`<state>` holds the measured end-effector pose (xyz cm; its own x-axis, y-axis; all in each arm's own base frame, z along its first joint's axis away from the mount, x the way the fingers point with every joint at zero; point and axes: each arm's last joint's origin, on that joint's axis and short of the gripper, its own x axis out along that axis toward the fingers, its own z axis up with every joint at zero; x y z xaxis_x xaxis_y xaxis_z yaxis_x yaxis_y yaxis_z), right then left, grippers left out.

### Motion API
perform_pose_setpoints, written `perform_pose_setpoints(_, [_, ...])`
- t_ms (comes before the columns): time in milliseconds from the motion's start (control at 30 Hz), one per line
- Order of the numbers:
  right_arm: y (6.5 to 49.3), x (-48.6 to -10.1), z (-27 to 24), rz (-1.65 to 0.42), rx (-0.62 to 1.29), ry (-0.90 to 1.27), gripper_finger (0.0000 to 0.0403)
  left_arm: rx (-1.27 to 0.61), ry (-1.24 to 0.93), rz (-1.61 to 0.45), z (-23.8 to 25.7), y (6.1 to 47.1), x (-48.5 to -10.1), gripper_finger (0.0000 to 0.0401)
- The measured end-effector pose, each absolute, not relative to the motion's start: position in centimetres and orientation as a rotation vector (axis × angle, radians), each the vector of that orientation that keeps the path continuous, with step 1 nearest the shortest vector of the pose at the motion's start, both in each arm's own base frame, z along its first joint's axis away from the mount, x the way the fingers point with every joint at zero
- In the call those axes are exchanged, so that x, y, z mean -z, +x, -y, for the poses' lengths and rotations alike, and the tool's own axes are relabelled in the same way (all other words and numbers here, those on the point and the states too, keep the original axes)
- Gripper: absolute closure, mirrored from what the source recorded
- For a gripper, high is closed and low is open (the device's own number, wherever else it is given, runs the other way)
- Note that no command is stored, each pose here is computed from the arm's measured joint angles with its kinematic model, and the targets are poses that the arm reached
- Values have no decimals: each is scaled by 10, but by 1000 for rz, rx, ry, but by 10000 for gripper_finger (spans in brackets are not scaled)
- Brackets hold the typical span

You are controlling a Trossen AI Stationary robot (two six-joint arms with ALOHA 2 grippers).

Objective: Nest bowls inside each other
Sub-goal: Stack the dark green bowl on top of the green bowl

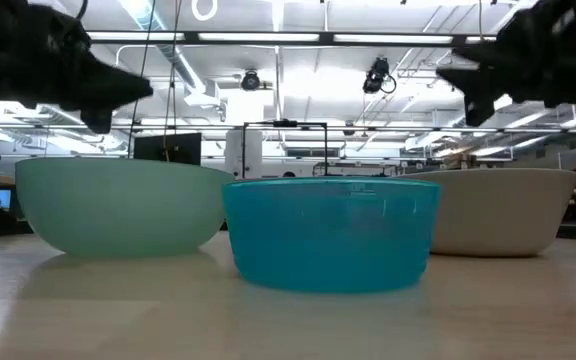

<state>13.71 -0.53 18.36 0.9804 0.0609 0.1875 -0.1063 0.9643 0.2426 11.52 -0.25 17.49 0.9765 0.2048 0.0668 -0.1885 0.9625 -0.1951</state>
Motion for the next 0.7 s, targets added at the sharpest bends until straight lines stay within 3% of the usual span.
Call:
perform_pose_setpoints(167, [133, -198, 5, 331, -117, 319, 250, -164, -337, 309, 2, 111, -195, 316])
perform_pose_setpoints(333, [130, -208, 5, 435, -131, 291, 250, -155, -297, 474, 1, 105, -211, 316])
perform_pose_setpoints(700, [129, -210, 4, 437, -179, 302, 250, -241, -313, 542, -1, 102, -217, 316])
